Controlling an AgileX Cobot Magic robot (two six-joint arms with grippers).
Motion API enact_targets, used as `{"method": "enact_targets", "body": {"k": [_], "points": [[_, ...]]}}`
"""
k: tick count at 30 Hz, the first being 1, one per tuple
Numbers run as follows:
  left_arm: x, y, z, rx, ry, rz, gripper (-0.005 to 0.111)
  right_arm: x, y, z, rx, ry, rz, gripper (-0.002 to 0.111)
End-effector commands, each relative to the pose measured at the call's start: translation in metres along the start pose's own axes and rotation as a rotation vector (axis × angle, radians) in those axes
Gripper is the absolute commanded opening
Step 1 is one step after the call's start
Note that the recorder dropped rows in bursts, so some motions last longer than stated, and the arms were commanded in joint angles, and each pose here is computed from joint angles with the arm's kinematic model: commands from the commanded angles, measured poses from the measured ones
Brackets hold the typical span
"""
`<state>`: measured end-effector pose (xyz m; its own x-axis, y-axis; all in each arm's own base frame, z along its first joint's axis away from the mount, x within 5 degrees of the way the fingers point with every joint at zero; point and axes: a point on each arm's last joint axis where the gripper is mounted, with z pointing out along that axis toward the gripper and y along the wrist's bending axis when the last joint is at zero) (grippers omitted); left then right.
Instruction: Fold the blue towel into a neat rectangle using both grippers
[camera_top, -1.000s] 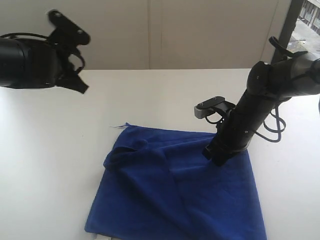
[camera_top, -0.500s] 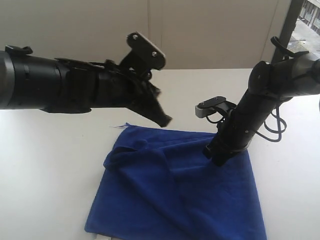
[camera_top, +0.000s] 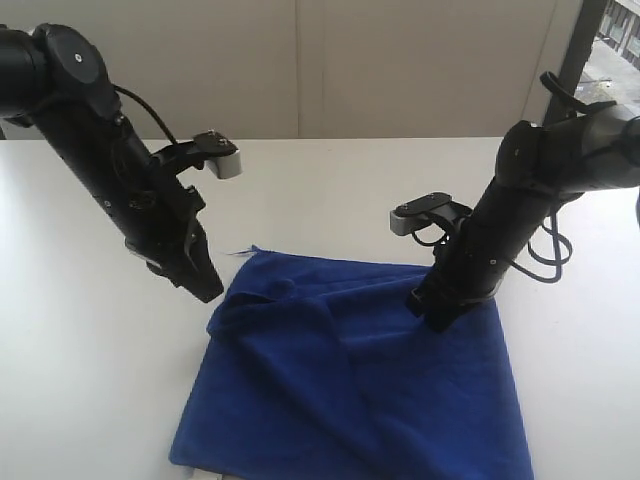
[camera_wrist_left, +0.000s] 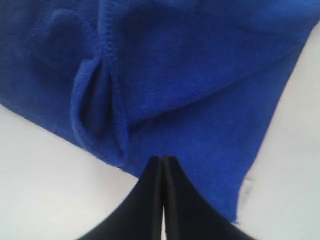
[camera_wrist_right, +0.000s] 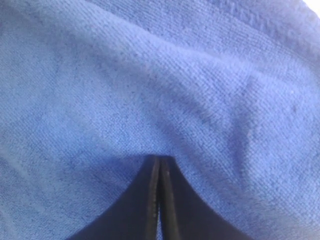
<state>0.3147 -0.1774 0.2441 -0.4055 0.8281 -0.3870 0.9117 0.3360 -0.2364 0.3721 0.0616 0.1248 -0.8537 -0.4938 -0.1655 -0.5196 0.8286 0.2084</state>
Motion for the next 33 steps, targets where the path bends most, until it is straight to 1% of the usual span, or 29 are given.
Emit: {"method": "enact_targets", "body": {"k": [1,3,6,7,8,10,12,17,22,25,31,33], "points": [[-0.023,-0.012,0.012,-0.090,-0.036,0.196,0.000,0.009,-0.002,0.021,-0.023,0.070,0.008,0.000],[-0.031,-0.015,0.025,-0.111,-0.033,0.295,0.004,0.009,-0.002,0.021,-0.023,0.070,0.008,0.000],[-0.038,-0.016,0.049,-0.118,-0.024,0.376,0.019,0.009,-0.002,0.021,-0.023,0.070,0.008,0.000],[-0.039,-0.015,0.055,-0.122,-0.023,0.396,0.026,0.009,-0.002,0.021,-0.023,0.070,0.008,0.000],[-0.041,-0.014,0.061,-0.131,-0.025,0.399,0.032,0.009,-0.002,0.021,-0.023,0.070,0.008,0.000],[-0.043,-0.010,0.069,-0.152,-0.039,0.393,0.041,0.009,-0.002,0.021,-0.023,0.070,0.008,0.000],[-0.045,-0.007,0.077,-0.174,-0.048,0.391,0.046,0.009,-0.002,0.021,-0.023,0.070,0.008,0.000],[-0.050,-0.002,0.092,-0.221,-0.071,0.394,0.045,0.009,-0.002,0.021,-0.022,0.068,0.008,0.000],[-0.053,0.003,0.095,-0.265,-0.095,0.393,0.045,0.009,-0.002,0.021,-0.022,0.068,0.008,0.000],[-0.052,0.004,0.098,-0.262,-0.091,0.389,0.045,0.009,-0.002,0.021,-0.022,0.068,0.008,0.000],[-0.048,0.003,0.105,-0.220,-0.058,0.383,0.045,0.009,-0.002,0.021,-0.022,0.068,0.008,0.000],[-0.047,0.003,0.106,-0.211,-0.053,0.383,0.042,0.009,-0.002,0.021,-0.022,0.068,0.008,0.000]]}}
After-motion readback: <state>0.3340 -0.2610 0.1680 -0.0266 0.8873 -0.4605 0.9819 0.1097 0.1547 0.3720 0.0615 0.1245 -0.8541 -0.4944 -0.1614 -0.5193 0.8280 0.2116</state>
